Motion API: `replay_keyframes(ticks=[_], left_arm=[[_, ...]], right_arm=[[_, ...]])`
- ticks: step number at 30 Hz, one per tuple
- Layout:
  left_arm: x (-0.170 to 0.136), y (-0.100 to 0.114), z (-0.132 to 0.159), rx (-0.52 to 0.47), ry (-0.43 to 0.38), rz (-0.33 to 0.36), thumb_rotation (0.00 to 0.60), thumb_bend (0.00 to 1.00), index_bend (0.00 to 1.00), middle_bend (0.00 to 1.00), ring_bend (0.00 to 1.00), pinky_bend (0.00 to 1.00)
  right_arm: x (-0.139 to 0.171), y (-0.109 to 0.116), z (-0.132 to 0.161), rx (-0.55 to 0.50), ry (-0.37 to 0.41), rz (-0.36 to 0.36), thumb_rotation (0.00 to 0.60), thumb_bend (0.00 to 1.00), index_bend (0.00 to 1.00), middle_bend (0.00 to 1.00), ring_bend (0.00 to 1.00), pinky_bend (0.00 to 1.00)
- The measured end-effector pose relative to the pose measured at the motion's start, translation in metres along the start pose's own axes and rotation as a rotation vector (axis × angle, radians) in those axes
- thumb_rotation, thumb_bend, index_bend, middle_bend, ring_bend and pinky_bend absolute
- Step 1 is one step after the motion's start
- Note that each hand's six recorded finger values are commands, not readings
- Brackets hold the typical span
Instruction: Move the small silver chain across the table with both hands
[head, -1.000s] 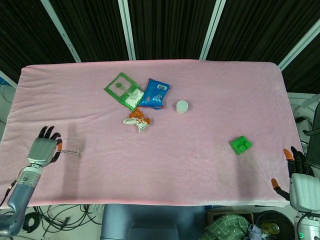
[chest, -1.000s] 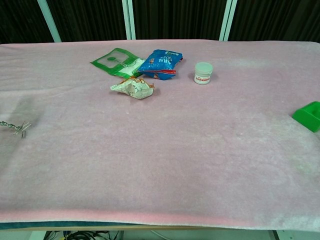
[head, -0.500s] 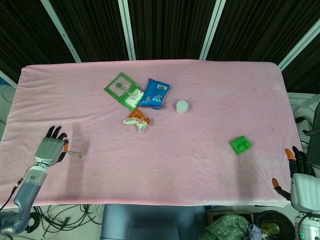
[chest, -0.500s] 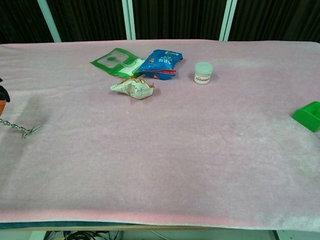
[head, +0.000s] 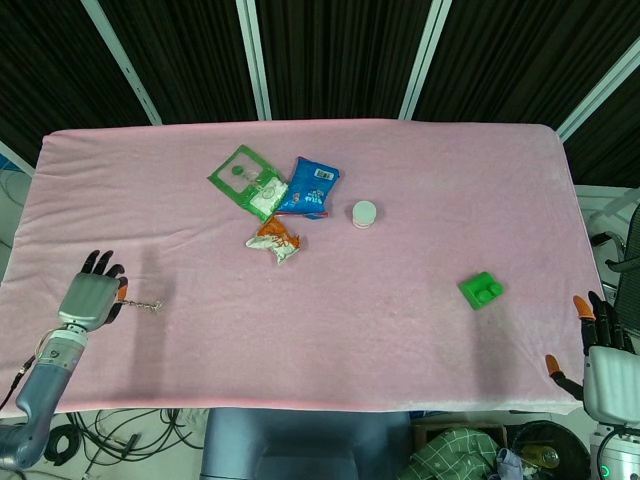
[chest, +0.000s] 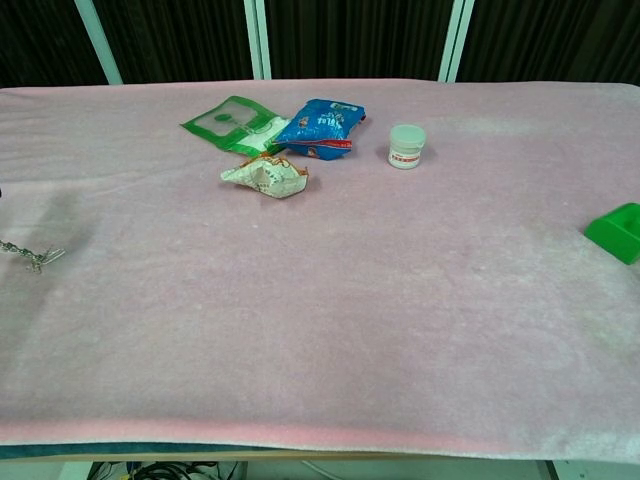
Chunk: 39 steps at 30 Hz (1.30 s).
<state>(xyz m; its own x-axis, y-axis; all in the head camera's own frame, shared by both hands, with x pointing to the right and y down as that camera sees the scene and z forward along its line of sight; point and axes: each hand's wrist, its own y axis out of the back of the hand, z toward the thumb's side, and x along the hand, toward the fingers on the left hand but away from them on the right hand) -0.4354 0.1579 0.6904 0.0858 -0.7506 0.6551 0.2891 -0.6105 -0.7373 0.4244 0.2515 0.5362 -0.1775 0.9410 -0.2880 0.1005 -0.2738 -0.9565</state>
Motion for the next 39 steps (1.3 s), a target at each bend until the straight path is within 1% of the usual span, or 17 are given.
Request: replay_keyframes(ticks=[6, 11, 15, 18, 22, 26, 30, 34, 39], left_arm=[[-0.001, 0.003, -0.002, -0.016, 0.005, 0.004, 0.6, 0.49, 0.63, 0.26, 0.0, 0.0], [0.0, 0.011, 0.0, -0.052, 0.003, 0.022, 0.6, 0.49, 0.63, 0.26, 0.0, 0.0], [0.005, 0.023, 0.009, -0.122, -0.012, 0.048, 0.6, 0.49, 0.63, 0.26, 0.0, 0.0], [0.013, 0.038, 0.02, -0.182, -0.033, 0.083, 0.6, 0.49, 0.64, 0.27, 0.0, 0.0], [0.026, 0.061, 0.043, -0.281, -0.076, 0.149, 0.6, 0.49, 0.64, 0.27, 0.0, 0.0], [0.039, 0.078, 0.073, -0.33, -0.137, 0.18, 0.6, 0.49, 0.64, 0.27, 0.0, 0.0], [0.05, 0.088, 0.107, -0.385, -0.202, 0.179, 0.6, 0.49, 0.64, 0.27, 0.0, 0.0], [0.061, 0.098, 0.145, -0.45, -0.267, 0.16, 0.6, 0.49, 0.64, 0.27, 0.0, 0.0], [0.069, 0.102, 0.18, -0.483, -0.313, 0.136, 0.6, 0.49, 0.64, 0.27, 0.0, 0.0]], right_arm=[[0.0, 0.0, 0.0, 0.0, -0.001, -0.003, 0.6, 0.17, 0.08, 0.0, 0.02, 0.22], [0.0, 0.001, 0.0, -0.003, -0.003, -0.006, 0.6, 0.17, 0.08, 0.0, 0.02, 0.22], [0.0, 0.002, 0.0, -0.006, -0.004, -0.007, 0.6, 0.17, 0.08, 0.0, 0.02, 0.22], [0.0, 0.002, 0.0, -0.005, -0.004, -0.006, 0.6, 0.17, 0.08, 0.0, 0.02, 0.22], [0.0, 0.002, 0.0, -0.003, -0.002, -0.009, 0.6, 0.17, 0.08, 0.0, 0.02, 0.22], [0.0, 0.001, -0.001, 0.003, -0.003, -0.006, 0.6, 0.17, 0.08, 0.0, 0.02, 0.22], [0.0, 0.0, -0.001, 0.009, -0.005, -0.007, 0.6, 0.17, 0.08, 0.0, 0.02, 0.22], [-0.001, 0.0, -0.002, 0.013, -0.008, -0.006, 0.6, 0.17, 0.08, 0.0, 0.02, 0.22], [-0.001, -0.001, -0.003, 0.013, -0.012, -0.004, 0.6, 0.17, 0.08, 0.0, 0.02, 0.22]])
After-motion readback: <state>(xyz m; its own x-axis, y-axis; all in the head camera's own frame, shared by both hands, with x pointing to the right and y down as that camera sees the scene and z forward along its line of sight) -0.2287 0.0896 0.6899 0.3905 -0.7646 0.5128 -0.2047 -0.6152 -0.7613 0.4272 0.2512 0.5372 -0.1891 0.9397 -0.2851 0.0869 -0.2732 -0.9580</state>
